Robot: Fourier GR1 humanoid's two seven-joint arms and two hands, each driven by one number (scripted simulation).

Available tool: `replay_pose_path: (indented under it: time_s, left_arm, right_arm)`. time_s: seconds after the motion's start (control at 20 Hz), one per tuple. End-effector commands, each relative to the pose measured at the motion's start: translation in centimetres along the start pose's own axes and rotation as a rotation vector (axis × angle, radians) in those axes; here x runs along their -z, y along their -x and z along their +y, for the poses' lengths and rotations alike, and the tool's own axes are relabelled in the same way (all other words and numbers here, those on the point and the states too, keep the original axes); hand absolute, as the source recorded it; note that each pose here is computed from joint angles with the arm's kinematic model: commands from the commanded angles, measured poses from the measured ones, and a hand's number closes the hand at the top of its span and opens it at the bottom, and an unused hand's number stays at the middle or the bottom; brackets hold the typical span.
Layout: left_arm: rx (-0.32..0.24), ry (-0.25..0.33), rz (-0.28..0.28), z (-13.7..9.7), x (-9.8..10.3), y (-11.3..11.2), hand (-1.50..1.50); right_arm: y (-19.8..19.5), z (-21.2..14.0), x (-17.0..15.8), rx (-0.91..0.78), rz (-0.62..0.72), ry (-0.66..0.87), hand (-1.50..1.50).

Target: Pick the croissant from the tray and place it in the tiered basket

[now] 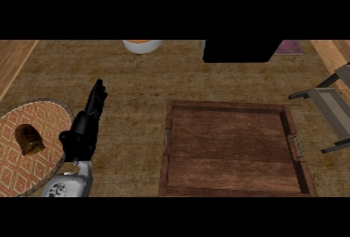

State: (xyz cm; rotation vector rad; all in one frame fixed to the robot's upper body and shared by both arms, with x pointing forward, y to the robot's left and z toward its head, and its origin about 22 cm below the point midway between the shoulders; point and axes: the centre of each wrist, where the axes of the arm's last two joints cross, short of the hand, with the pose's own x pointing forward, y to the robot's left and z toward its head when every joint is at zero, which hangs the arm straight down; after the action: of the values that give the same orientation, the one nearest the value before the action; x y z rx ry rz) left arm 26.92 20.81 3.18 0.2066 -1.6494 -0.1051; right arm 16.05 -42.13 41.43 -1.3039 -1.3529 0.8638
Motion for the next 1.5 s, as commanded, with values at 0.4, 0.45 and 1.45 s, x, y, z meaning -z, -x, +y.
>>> replay_pose_path:
  time_s: [0.4,0.45,1.45]
  left_arm:
    - [-0.011,0.014,-0.023,-0.9,0.4,-0.2,0.0]
    - [-0.01,0.008,-0.019,0.0,1.1,0.3,0.0]
    - [-0.022,0.02,-0.009,-0.8,0.0,0.6,0.0]
  right_arm:
    - [-2.6,-3.1,6.5,0.065,0.066,-0.088,1.5]
    - [-3.0,-2.3,6.8,0.022,0.073,-0.092,1.5]
    - [4.5,4.4,13.3,0.354,0.199,-0.163,-1.5]
